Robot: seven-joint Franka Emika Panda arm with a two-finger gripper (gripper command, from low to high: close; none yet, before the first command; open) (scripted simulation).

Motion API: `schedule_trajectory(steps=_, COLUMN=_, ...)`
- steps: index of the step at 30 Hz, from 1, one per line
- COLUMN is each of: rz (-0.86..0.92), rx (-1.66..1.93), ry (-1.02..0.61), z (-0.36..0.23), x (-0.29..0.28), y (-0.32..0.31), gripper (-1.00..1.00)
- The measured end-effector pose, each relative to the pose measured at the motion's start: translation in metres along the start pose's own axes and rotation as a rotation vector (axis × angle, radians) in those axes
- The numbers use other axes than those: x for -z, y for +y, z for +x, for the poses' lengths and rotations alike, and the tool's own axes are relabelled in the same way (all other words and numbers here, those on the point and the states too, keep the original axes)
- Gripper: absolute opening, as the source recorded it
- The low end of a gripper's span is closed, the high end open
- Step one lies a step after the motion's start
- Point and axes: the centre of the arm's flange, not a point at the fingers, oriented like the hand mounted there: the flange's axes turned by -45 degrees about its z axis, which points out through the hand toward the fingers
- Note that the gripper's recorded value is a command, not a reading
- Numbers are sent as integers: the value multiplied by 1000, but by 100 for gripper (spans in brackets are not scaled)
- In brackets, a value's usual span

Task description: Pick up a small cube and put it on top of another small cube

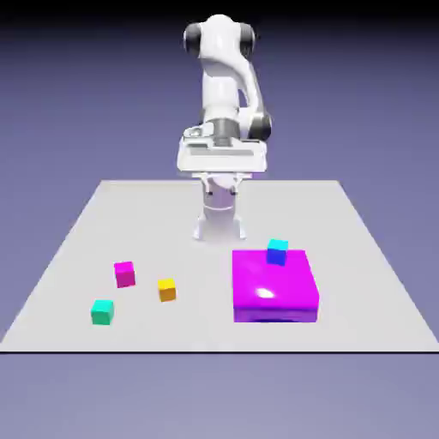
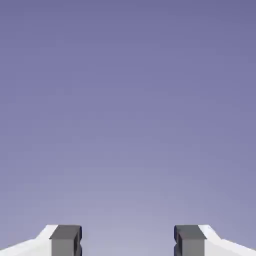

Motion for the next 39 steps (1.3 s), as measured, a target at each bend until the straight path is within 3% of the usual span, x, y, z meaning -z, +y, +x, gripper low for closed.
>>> schedule_trajectory(steps=11, rz=-88, rx=483, ry=-585, z=-57, x=-119, y=8, gripper=0)
schedule_trajectory(steps=24, rz=-225, rx=1034, ry=-1206, z=-153, x=-222, y=69, gripper=0)
schedule_trajectory(steps=33, rz=-373, rx=1413, ry=-1527, z=-211, x=-279, y=120, gripper=0)
schedule_trajectory(steps=39, rz=-484, rx=1608, ry=-1645, z=-239, x=-311, y=143, gripper=0)
